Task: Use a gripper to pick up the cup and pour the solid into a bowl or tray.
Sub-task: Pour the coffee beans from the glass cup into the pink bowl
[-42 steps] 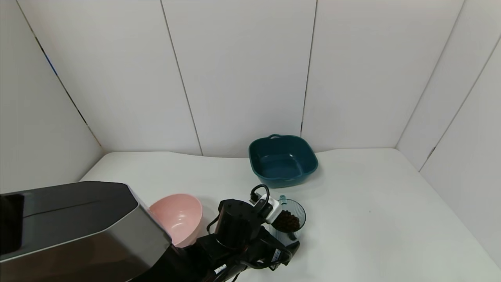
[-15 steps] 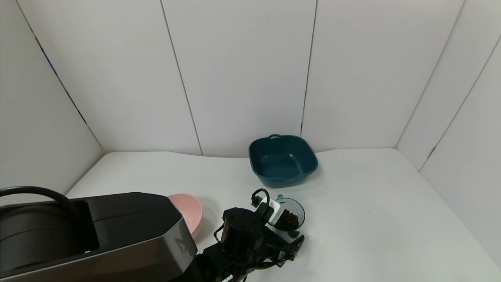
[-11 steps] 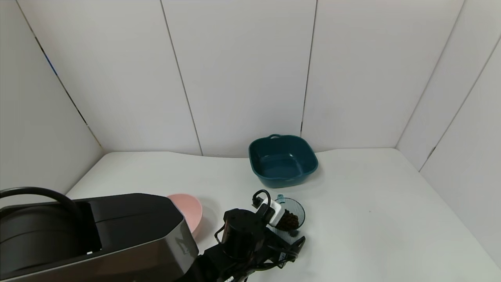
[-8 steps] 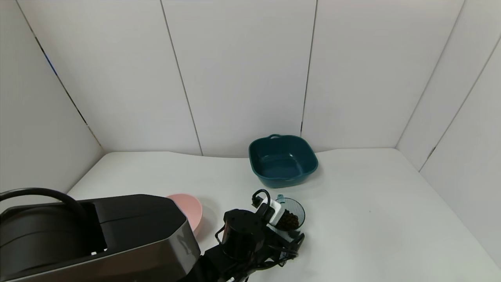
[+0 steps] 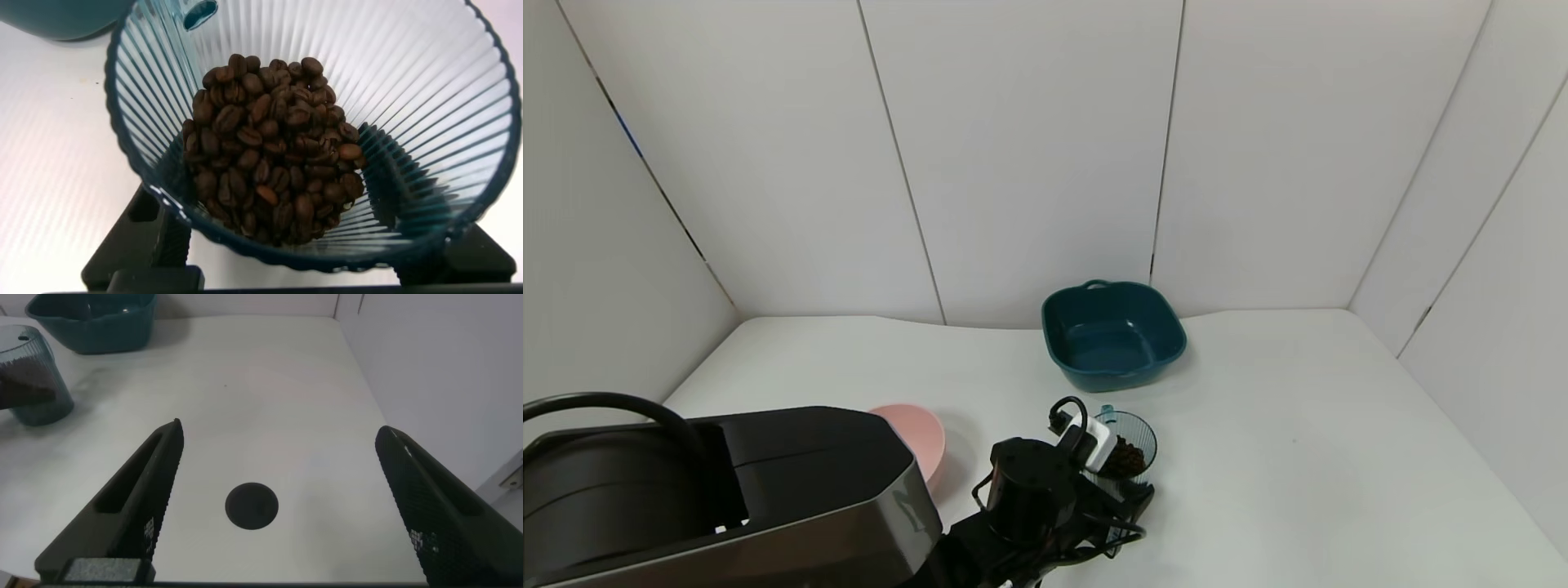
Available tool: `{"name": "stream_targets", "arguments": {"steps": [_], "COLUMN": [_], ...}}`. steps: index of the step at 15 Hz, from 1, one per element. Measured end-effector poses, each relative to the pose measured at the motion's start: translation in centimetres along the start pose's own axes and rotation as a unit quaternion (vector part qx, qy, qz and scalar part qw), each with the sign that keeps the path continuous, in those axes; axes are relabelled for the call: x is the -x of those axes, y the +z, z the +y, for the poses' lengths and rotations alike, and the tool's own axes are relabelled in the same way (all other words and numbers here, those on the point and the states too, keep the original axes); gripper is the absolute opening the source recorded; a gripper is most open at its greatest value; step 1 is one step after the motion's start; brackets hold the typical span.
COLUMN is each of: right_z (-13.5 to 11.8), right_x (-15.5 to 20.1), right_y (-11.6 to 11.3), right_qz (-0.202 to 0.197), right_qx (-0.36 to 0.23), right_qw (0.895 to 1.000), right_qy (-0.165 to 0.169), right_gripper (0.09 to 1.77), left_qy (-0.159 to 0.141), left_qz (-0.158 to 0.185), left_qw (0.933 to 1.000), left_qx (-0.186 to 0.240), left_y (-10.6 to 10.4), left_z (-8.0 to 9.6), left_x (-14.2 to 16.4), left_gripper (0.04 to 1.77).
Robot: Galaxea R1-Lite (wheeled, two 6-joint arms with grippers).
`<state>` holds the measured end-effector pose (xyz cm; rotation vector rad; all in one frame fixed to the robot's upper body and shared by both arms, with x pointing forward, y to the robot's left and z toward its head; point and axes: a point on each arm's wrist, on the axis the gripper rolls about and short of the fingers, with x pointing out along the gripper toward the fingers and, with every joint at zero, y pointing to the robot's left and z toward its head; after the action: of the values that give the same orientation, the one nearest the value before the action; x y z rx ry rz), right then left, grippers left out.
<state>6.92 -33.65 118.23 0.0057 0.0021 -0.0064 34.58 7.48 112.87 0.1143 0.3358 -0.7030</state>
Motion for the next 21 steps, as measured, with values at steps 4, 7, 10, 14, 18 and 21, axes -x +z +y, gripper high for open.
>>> {"name": "stream_targets", "arguments": {"steps": [4,7,10,14,18,21], "right_z": [0.0,0.0,0.0,0.0,0.0,0.0], "right_x": [0.0,0.0,0.0,0.0,0.0,0.0], "right_y": [0.0,0.0,0.0,0.0,0.0,0.0], "right_qz": [0.0,0.0,0.0,0.0,0.0,0.0], "right_qx": [0.0,0.0,0.0,0.0,0.0,0.0], "right_qw": [1.0,1.0,1.0,1.0,1.0,1.0], "right_qy": [0.0,0.0,0.0,0.0,0.0,0.0], "right_gripper": [1.71,1.71,1.71,1.71,1.71,1.71], "left_qy": [-0.001,0.0,0.005,0.041,0.079,0.108], "left_qz": [-0.004,-0.017,-0.031,-0.04,-0.052,-0.051], "left_qw": [1.0,0.9999,0.9995,0.9982,0.9955,0.9928], "left_qx": [0.0,-0.001,-0.001,-0.014,-0.012,-0.005], "left_y": [0.3,1.1,2.4,4.7,7.8,10.8], "left_z": [0.0,0.1,0.4,1.6,4.2,6.7], "left_x": [0.2,0.5,1.2,2.7,5.1,7.5], "left_gripper": [1.29,1.29,1.29,1.29,1.29,1.29]}}
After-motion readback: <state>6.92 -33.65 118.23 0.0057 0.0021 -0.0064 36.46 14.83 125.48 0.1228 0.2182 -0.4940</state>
